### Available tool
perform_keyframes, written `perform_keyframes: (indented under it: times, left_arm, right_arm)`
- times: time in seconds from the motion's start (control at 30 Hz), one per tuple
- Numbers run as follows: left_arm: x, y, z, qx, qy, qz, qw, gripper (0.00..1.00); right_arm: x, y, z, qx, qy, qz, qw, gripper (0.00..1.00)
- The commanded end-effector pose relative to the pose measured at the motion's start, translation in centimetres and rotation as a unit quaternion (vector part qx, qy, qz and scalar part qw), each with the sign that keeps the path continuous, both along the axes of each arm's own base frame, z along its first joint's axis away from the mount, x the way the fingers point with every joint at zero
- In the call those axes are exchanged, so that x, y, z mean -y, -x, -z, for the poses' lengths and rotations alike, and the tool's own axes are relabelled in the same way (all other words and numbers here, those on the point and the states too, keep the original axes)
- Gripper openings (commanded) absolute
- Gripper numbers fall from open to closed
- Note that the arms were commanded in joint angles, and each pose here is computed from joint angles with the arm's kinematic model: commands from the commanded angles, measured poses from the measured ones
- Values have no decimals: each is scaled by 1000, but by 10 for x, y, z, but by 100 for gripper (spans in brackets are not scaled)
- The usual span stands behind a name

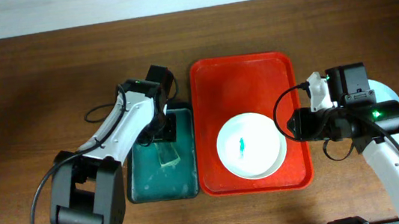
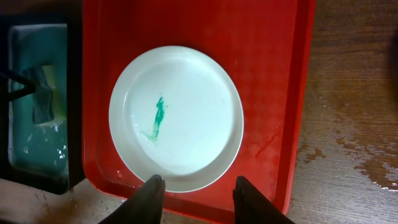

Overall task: Clean dirty plates on tray and stack at the side
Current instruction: 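Grasp the sponge from the water tray with the left gripper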

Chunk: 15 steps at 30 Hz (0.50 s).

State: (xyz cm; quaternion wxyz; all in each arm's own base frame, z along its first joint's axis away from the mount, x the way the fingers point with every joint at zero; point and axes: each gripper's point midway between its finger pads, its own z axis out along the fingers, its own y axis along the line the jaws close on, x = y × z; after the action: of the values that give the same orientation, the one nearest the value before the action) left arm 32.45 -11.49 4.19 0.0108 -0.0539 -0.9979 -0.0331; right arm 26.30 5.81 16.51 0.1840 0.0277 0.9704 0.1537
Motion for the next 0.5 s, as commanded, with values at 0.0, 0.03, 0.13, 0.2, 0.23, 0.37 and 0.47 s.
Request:
perform_keyframes:
  times: [0.0, 0.03, 0.13, 0.2, 0.23, 0.37, 0.47]
  left_arm:
    - [6, 16, 9, -36, 25, -5, 999, 45]
    - [6, 21, 14, -45, 29, -18, 998, 43]
    - [2, 37, 38, -64, 18, -65, 996, 31]
    - [2, 40, 53, -63, 19, -70, 995, 6]
    - [2, 38, 56, -58, 21, -70, 996, 0]
    - [7, 27, 51, -41, 30, -61, 997, 0]
    - [12, 14, 32, -32, 37, -12, 999, 0]
  right_arm:
    - [-1, -1, -1, 1, -2, -4, 1000, 38]
    - [-1, -1, -1, 1, -2, -4, 1000, 38]
    - [-1, -1, -1, 1, -2, -4, 1000, 38]
    - [-2, -1, -2, 1, -2, -4, 1000, 38]
    - [-1, -1, -2, 2, -1, -3, 1000, 38]
    - [-1, -1, -1, 2, 0, -3, 1000, 38]
    - [4, -2, 0, 2, 13, 3, 1000, 39]
